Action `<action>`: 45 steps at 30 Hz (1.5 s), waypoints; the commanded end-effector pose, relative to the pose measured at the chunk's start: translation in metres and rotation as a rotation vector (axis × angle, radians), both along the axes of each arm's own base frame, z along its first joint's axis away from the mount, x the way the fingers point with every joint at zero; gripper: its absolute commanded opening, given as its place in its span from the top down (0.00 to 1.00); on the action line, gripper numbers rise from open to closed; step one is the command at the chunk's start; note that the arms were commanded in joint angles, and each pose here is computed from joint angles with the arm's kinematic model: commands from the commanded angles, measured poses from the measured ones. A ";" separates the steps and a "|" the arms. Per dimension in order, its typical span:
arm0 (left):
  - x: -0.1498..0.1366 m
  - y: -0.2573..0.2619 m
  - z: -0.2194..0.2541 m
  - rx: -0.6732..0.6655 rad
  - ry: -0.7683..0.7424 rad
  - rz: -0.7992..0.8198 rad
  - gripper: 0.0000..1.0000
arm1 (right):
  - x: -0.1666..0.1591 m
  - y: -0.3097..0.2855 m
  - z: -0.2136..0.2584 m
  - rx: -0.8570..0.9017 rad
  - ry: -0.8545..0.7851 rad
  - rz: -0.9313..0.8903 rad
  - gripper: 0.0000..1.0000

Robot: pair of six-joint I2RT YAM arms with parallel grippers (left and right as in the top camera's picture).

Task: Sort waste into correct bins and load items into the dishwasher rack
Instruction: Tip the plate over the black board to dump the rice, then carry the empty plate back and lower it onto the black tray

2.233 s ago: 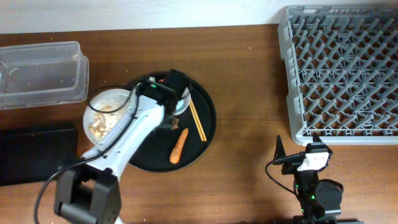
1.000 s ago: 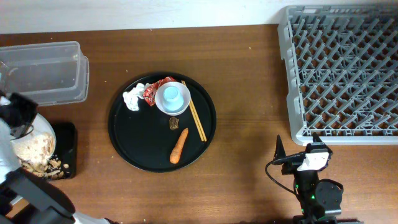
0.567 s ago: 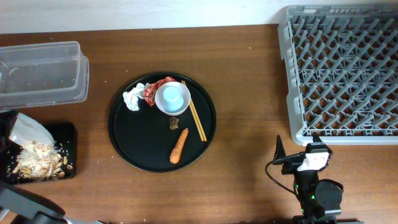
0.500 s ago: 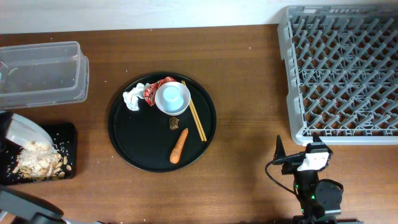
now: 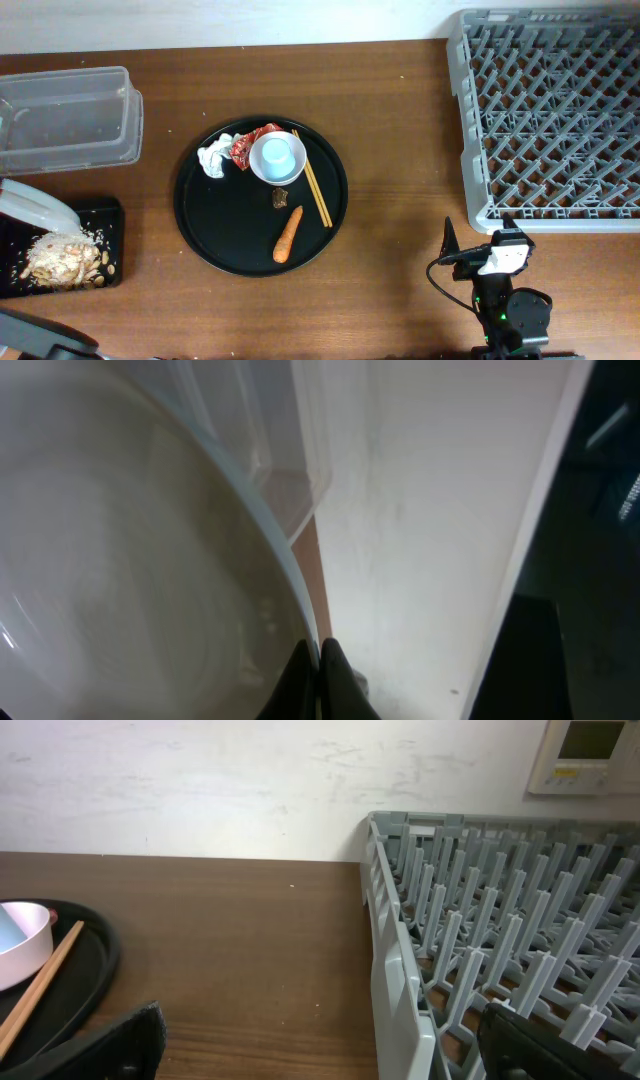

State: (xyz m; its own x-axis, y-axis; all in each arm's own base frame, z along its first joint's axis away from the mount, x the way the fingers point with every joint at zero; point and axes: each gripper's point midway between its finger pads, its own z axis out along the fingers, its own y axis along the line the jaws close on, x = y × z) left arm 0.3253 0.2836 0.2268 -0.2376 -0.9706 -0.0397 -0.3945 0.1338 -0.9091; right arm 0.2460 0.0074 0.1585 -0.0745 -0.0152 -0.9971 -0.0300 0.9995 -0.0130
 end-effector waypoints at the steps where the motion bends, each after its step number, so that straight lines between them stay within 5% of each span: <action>1: -0.003 -0.001 0.023 0.025 -0.033 0.008 0.99 | 0.000 0.000 -0.003 -0.006 0.002 -0.002 0.02; 9: -0.009 -0.009 0.009 0.045 0.027 -0.015 0.99 | 0.000 0.000 -0.003 -0.006 0.002 -0.002 0.02; 16: -0.002 -0.033 0.041 -0.016 -0.145 -0.127 0.99 | 0.000 0.000 -0.003 -0.006 0.002 -0.002 0.02; 21: 0.005 -0.094 0.079 0.165 -0.137 -0.233 0.99 | 0.000 0.000 -0.003 -0.006 0.002 -0.002 0.02; 26: -0.007 -0.160 0.051 0.522 0.274 -0.273 0.99 | 0.000 0.000 -0.003 -0.006 0.002 -0.003 0.02; 33: 0.027 -0.293 -0.020 0.843 0.470 -0.675 0.98 | 0.000 0.000 -0.003 -0.006 0.002 -0.002 0.01; 39: 0.043 -0.360 -0.106 0.890 0.606 -0.929 0.99 | 0.000 0.000 -0.003 -0.006 0.002 -0.003 0.01; 45: 0.041 -0.372 -0.156 0.872 0.719 -1.006 0.98 | 0.000 0.000 -0.003 -0.006 0.002 -0.002 0.02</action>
State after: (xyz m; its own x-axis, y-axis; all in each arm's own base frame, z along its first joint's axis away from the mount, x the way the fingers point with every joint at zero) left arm 0.3689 -0.0883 0.0846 -0.9820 -0.1453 -0.1208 -0.1345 0.9865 -0.0938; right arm 0.2460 0.0074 0.1585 -0.0741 -0.0144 -0.9971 -0.0299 0.9995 -0.0123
